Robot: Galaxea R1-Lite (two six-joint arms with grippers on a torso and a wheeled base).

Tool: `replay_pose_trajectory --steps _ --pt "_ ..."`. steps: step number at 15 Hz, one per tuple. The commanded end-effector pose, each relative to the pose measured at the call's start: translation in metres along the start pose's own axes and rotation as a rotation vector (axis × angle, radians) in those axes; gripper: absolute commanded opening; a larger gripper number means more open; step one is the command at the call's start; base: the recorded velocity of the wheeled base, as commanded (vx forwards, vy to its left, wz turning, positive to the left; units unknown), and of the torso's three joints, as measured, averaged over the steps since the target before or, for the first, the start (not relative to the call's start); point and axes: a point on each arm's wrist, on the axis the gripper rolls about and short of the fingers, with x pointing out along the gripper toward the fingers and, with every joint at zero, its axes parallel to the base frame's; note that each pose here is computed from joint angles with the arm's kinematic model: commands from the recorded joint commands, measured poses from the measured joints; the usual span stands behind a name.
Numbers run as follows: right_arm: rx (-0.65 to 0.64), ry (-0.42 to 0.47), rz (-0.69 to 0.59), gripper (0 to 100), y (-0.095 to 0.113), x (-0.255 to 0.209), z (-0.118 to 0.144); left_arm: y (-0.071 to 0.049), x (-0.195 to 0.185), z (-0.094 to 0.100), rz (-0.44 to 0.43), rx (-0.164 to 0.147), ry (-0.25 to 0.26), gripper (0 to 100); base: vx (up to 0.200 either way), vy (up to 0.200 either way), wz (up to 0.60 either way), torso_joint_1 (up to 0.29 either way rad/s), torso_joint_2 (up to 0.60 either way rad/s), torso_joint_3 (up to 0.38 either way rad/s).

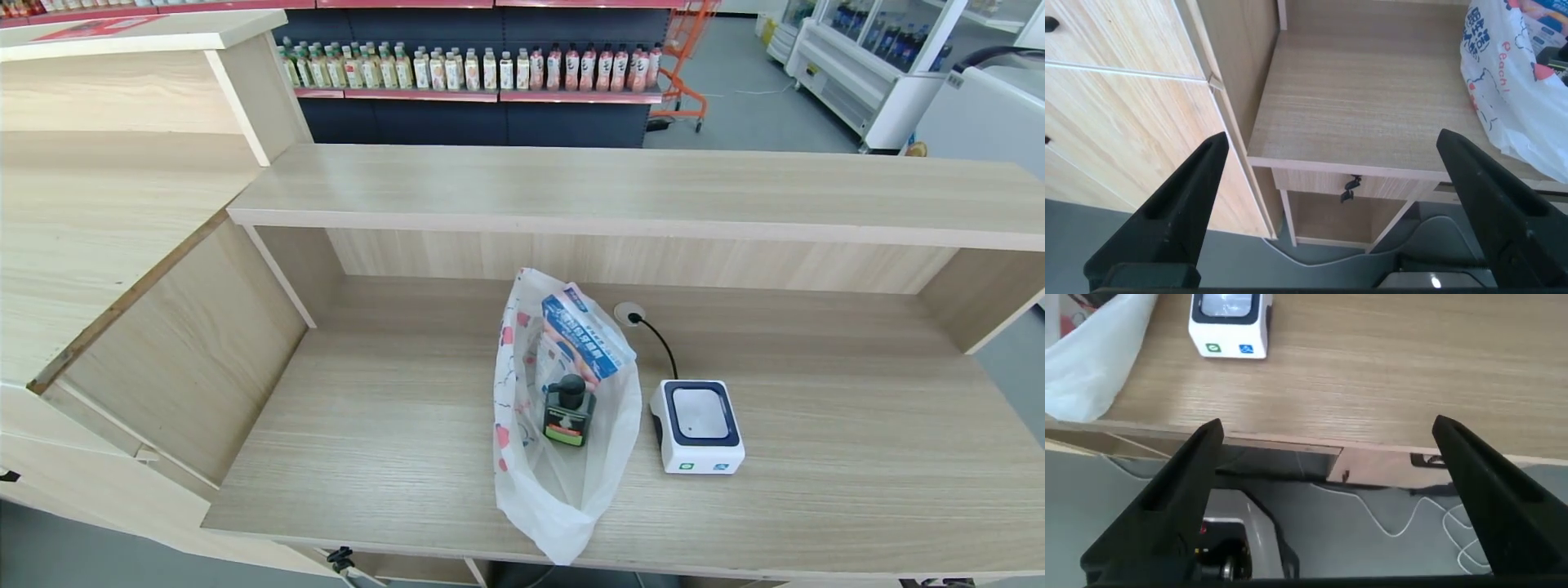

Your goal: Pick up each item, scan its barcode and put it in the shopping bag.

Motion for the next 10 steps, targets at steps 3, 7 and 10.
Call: replay_pose_trajectory --steps 3,7,10 --pt "-0.003 -0.224 -0.043 100 0.0022 -0.0231 -0.0277 0.0 0.0 0.0 0.0 0.0 0.0 100 0.0 0.0 0.0 0.0 0.0 0.0" --pt "0.003 -0.225 -0.042 100 0.0022 -0.0231 -0.0277 0.0 0.0 0.0 0.0 0.0 0.0 100 0.0 0.0 0.0 0.0 0.0 0.0" --pt "0.002 -0.225 -0.042 100 0.0022 -0.0231 -0.0277 0.0 0.0 0.0 0.0 0.0 0.0 100 0.0 0.0 0.0 0.0 0.0 0.0"
